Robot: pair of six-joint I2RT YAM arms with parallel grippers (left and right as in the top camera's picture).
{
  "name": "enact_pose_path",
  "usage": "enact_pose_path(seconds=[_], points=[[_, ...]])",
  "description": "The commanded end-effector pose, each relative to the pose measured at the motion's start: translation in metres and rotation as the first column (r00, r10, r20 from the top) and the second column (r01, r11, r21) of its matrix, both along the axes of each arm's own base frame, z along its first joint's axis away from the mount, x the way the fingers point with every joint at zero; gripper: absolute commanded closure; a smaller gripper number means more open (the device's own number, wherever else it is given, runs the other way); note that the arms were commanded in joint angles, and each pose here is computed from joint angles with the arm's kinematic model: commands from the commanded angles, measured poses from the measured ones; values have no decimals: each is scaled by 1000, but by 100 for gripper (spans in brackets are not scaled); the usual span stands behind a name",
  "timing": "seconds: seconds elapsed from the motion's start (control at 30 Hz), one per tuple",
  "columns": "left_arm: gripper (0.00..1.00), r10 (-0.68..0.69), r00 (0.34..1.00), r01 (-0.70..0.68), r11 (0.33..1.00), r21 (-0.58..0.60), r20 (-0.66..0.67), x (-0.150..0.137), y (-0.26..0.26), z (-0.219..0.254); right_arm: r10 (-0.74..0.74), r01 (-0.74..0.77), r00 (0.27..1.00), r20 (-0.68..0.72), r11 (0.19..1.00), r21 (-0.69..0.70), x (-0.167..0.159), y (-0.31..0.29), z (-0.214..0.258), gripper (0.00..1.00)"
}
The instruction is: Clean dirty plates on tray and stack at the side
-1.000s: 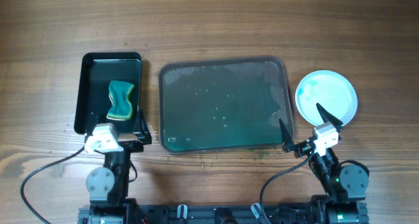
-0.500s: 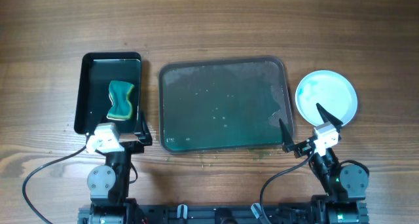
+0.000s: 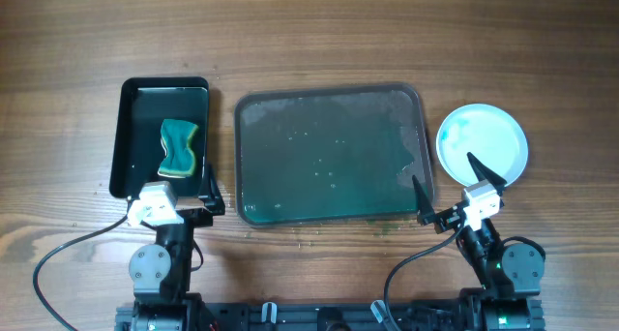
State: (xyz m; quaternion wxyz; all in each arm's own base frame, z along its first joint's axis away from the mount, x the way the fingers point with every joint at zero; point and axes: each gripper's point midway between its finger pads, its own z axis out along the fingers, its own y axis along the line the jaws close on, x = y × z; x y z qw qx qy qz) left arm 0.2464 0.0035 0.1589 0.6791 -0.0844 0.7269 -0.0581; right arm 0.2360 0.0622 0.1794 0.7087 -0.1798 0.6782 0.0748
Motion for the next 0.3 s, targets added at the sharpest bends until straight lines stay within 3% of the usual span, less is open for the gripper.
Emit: enact_pose_path(seconds=[0.0, 0.27], points=[[0, -2, 1000, 2, 1000, -9, 3, 0, -1, -1, 20, -20, 1000, 17, 1000, -9, -2, 4, 3, 0], [0, -2, 1000, 2, 1000, -9, 3, 0, -1, -1, 20, -20, 1000, 17, 1000, -9, -2, 4, 3, 0]])
